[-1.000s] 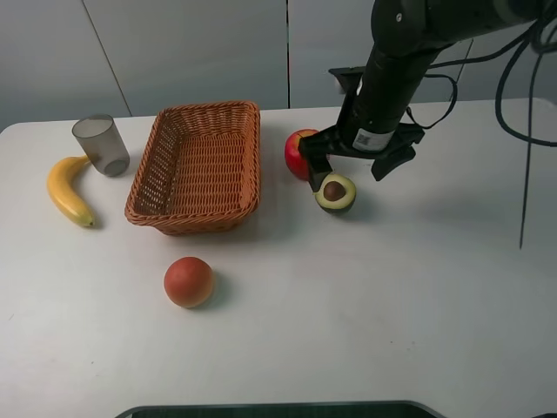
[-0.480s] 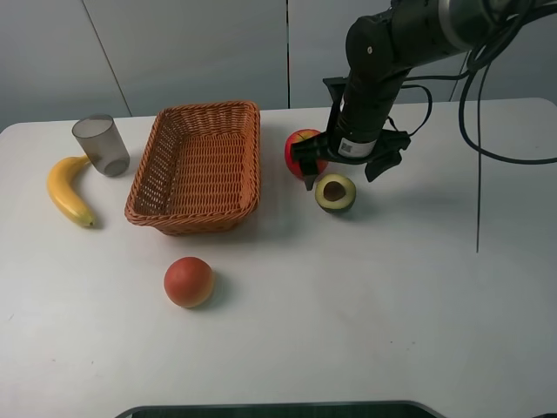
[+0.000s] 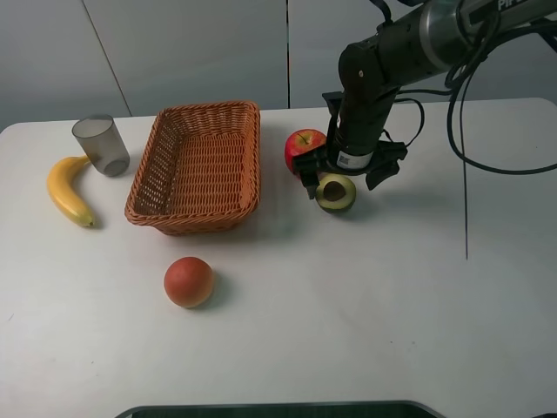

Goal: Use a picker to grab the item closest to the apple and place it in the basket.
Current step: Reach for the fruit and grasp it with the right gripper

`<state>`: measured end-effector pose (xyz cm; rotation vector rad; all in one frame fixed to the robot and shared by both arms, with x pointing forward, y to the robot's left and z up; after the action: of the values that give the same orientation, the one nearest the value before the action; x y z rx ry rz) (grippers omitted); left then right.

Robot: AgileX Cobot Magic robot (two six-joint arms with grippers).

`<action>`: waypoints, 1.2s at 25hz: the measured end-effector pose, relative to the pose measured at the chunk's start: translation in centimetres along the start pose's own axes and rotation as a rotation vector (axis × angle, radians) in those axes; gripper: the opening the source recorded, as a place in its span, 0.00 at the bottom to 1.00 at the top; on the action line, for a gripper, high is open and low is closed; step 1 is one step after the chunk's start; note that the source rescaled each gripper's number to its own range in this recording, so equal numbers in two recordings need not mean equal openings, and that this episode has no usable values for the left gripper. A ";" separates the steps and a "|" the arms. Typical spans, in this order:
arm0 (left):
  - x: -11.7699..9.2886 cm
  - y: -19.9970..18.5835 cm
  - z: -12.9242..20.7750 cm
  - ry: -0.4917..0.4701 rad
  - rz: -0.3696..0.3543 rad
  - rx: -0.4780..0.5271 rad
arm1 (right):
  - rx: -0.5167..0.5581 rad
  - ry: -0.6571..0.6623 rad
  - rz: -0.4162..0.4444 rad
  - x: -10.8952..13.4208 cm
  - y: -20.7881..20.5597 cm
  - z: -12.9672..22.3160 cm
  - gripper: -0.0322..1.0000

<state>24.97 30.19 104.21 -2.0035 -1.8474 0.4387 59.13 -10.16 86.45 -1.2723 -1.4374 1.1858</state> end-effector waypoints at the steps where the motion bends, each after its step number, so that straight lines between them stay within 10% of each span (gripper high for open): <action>1: 0.0 0.0 0.0 0.000 0.000 0.000 | -0.005 -0.001 -0.001 0.0 0.0 -0.1 1.00; 30: 0.0 0.0 0.0 0.000 0.000 0.000 | 0.036 0.007 0.022 -0.1 2.2 0.5 0.96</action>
<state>24.97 30.19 104.21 -2.0035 -1.8474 0.4387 59.08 -10.26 84.20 -1.2693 -1.3951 1.2155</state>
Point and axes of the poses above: a point on each arm's last joint axis where the gripper is mounted, y pointing out along that axis toward the gripper, x along the wrist's bending axis when the last joint is at zero, z = x × y, the point moved 2 cm from there along y, pointing out along that axis toward the gripper, and after that the axes turned 2 degrees about y, right-handed, at the moved point
